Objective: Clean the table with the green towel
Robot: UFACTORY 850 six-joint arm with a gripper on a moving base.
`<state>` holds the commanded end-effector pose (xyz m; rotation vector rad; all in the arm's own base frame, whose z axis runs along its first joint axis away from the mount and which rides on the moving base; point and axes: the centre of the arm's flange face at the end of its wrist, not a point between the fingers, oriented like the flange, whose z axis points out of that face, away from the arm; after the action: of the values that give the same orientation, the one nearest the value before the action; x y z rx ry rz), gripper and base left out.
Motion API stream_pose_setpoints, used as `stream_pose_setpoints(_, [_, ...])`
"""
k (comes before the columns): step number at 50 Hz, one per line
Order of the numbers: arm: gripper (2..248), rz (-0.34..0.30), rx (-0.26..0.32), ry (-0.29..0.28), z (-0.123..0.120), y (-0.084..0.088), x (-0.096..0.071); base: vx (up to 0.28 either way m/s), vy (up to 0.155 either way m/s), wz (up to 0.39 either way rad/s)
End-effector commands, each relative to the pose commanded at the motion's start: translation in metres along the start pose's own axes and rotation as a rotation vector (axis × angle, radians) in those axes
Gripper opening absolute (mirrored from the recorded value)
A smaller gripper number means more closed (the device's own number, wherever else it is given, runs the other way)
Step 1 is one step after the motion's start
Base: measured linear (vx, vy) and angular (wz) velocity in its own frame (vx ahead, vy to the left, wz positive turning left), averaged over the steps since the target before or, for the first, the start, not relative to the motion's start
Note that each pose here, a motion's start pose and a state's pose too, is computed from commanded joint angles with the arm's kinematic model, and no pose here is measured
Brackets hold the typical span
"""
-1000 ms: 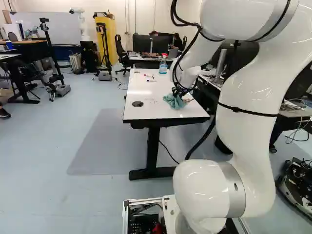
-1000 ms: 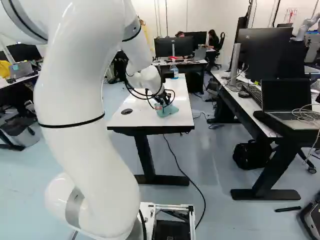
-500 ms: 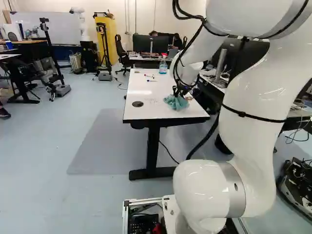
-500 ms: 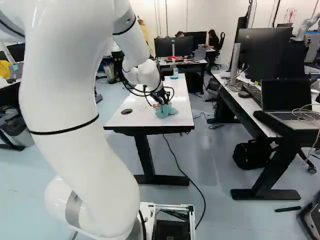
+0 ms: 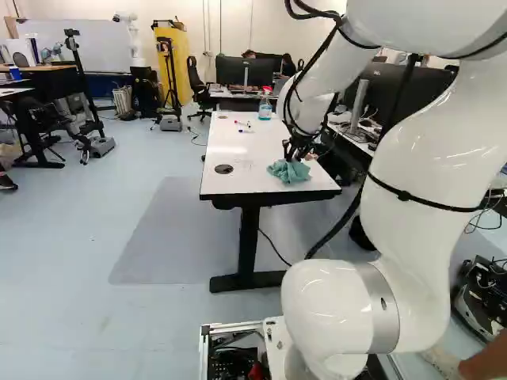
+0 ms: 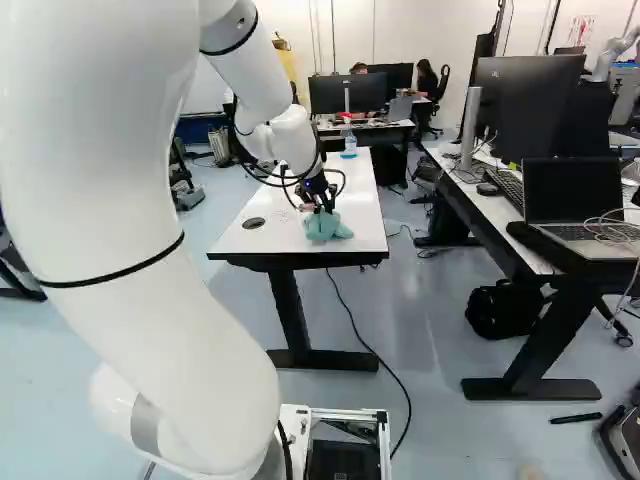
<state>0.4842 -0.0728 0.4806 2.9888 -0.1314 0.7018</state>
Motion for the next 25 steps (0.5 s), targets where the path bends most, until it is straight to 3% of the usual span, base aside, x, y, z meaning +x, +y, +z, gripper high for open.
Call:
stream_pose_setpoints(10, [46,-0.001,-0.001,-0.044,-0.012,0.0,-0.006,0.0,0.0,0.0])
stream_pose_setpoints(25, [46,-0.001,-0.001,-0.045,-0.012,0.0,-0.006,0.0,0.0,0.0])
